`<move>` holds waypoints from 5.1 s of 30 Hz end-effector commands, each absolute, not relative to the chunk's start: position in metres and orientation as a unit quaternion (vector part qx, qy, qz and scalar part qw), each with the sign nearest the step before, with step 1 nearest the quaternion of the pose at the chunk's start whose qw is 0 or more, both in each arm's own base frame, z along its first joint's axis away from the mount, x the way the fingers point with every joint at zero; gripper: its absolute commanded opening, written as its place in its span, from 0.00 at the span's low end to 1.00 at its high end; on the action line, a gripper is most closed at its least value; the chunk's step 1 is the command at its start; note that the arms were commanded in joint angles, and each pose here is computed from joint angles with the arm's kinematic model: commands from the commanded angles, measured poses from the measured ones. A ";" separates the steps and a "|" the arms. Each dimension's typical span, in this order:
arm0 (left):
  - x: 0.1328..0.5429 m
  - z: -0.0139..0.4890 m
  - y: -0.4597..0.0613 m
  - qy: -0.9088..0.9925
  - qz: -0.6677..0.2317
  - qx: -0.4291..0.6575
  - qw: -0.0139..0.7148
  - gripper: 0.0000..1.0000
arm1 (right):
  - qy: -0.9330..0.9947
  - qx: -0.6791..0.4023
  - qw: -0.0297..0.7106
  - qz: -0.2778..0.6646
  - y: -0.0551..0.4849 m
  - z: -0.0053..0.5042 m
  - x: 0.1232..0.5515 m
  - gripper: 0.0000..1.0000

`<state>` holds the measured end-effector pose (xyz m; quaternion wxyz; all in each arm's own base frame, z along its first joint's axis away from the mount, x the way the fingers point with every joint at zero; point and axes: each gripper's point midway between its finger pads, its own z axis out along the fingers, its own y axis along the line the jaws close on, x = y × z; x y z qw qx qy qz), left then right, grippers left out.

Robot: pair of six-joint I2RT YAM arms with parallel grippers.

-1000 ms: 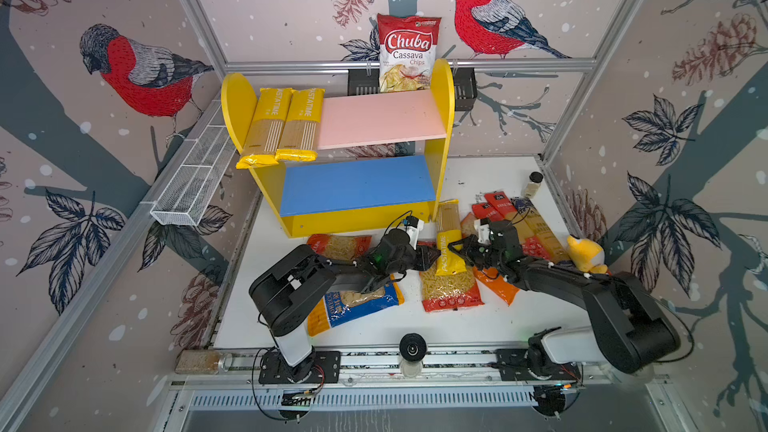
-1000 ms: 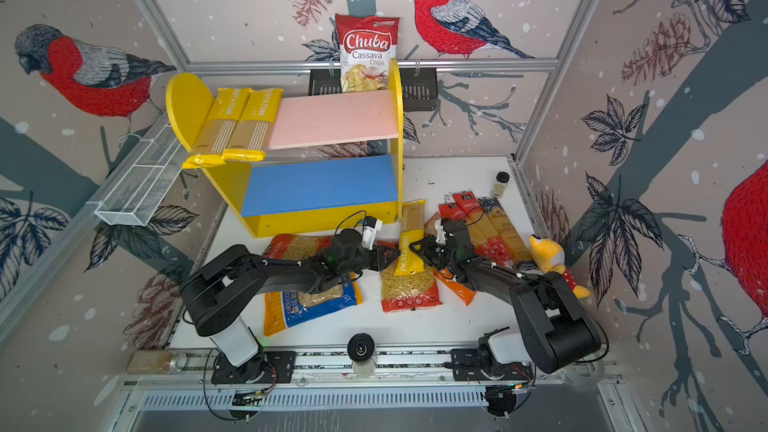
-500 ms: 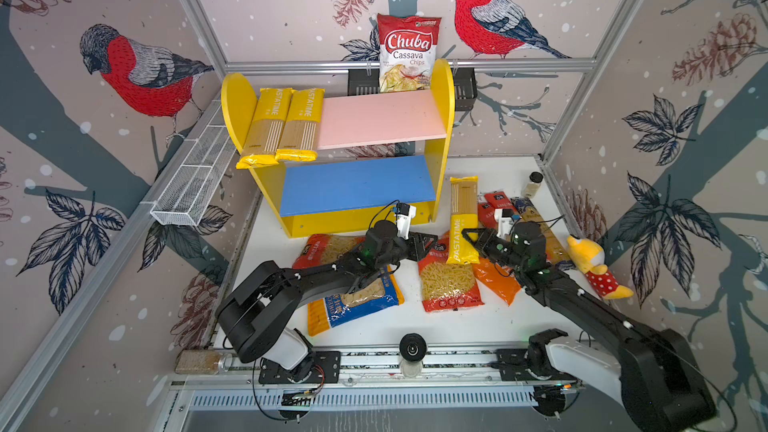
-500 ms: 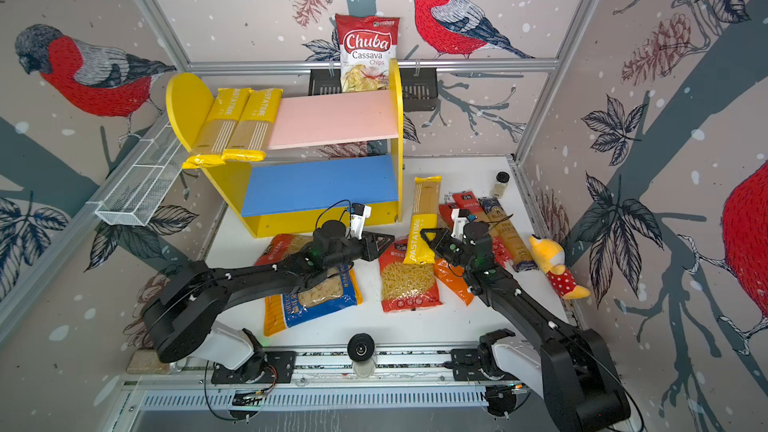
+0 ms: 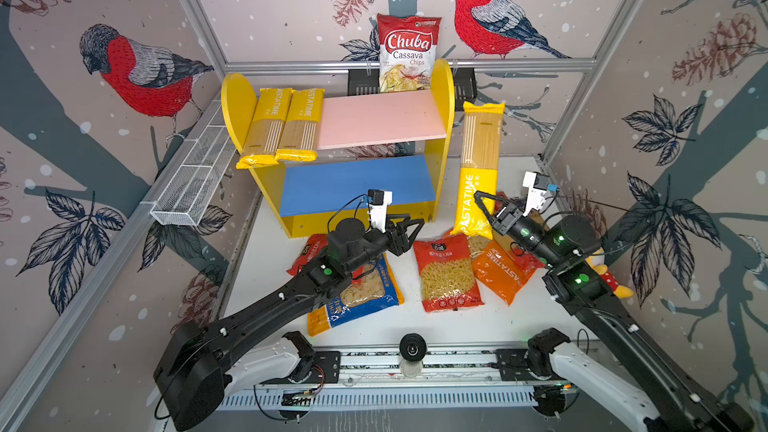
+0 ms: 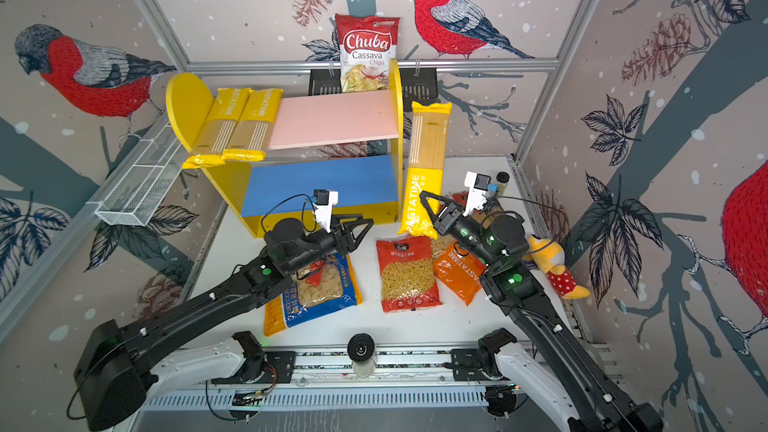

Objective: Arrange pasta packages on shelves
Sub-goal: Pick up the pasta bag, then place the pasta bag on the shelf, then move the pasta bag to the shelf.

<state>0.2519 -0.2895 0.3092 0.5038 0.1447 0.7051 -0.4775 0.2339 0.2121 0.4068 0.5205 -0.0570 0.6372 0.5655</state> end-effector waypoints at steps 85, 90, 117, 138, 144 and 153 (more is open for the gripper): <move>0.337 0.460 -0.158 0.567 -0.561 -0.176 0.577 0.12 | 0.692 0.025 0.377 0.616 0.360 0.404 0.315 0.69; 0.339 0.459 -0.141 0.566 -0.541 -0.194 0.591 0.03 | 0.694 0.028 0.377 0.613 0.358 0.399 0.313 0.69; 0.359 0.435 -0.099 0.525 -0.505 -0.257 0.635 0.00 | 0.702 0.022 0.361 0.613 0.366 0.382 0.307 0.67; 0.351 0.428 -0.117 0.558 -0.513 -0.206 0.619 0.62 | 0.711 0.022 0.349 0.611 0.370 0.365 0.306 0.67; 0.337 0.422 -0.127 0.597 -0.485 -0.161 0.619 0.74 | 0.720 0.018 0.357 0.595 0.368 0.354 0.309 0.67; 0.295 0.388 -0.171 0.673 -0.386 -0.050 0.629 0.76 | 0.774 0.025 0.347 0.530 0.354 0.292 0.315 0.67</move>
